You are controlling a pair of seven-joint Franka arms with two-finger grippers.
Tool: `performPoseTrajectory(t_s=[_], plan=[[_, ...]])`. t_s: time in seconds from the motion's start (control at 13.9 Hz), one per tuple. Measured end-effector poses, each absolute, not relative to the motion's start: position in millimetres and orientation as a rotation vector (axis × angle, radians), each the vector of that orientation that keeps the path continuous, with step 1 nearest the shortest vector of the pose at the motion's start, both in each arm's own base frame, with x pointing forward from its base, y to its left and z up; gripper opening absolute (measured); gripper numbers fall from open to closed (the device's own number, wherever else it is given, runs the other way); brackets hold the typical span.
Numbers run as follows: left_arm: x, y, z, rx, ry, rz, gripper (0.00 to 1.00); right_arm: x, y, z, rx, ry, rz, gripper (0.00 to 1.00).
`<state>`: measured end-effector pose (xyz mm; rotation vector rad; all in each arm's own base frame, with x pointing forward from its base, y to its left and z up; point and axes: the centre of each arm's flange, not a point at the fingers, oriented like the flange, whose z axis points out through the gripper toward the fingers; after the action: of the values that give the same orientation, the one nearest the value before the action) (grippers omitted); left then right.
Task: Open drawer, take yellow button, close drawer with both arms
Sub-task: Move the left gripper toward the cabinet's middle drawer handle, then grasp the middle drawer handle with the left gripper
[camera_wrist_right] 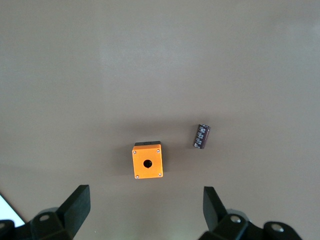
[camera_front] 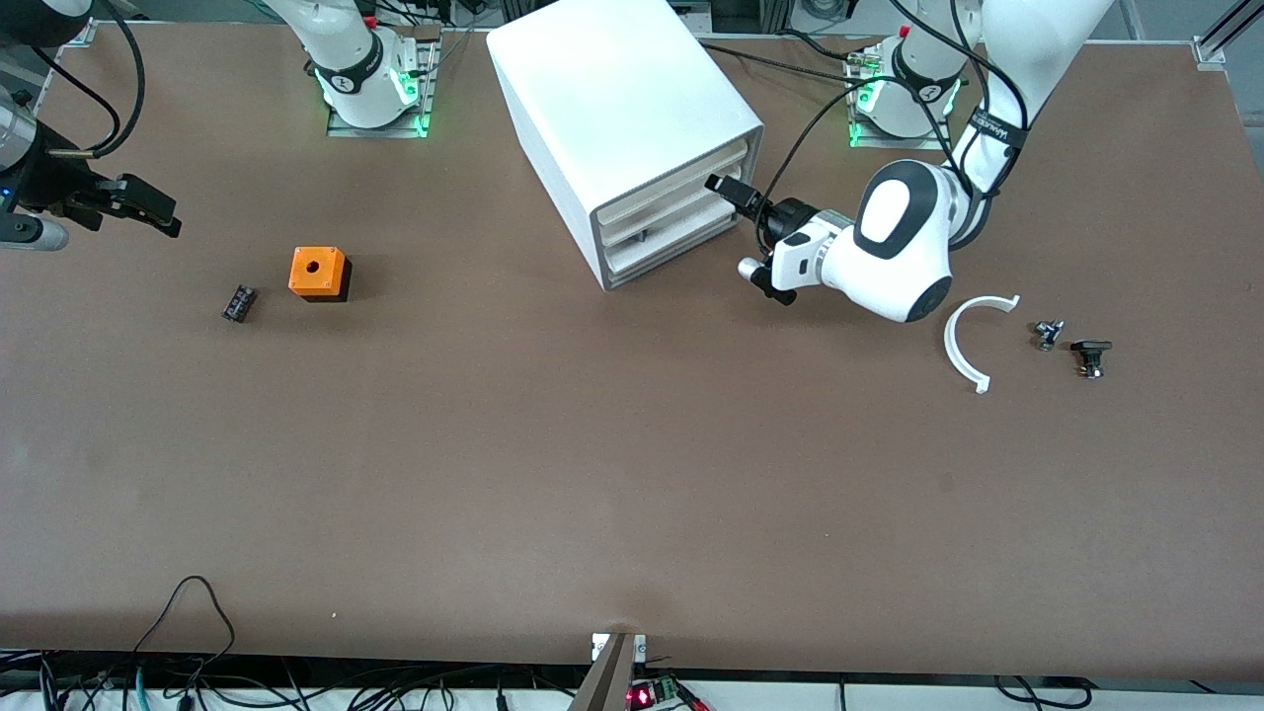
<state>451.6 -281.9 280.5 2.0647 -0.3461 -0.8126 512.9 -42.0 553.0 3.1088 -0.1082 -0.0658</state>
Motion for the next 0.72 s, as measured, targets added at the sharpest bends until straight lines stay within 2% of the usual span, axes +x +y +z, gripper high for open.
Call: performPoseTrajectory(t_s=[0.22,0.36,0.43,0.72], plan=[[445,-283,276,2.063,-0.334,-0.843,0.89,513,-42,553,3.109,-0.108,-0.066,1.0],[440,-288,278,2.061,-0.321,-0.875,0.69,513,-42,553,3.109,-0.108,-0.066,1.0],[438,-292,280,2.062,-0.317,-0.889,0.63,513,-42,553,3.109,-0.108,-0.066,1.0],[427,-308,284,2.072,-0.276,-0.952,0.64,513,-42,553,3.109,-0.108,-0.066,1.0]])
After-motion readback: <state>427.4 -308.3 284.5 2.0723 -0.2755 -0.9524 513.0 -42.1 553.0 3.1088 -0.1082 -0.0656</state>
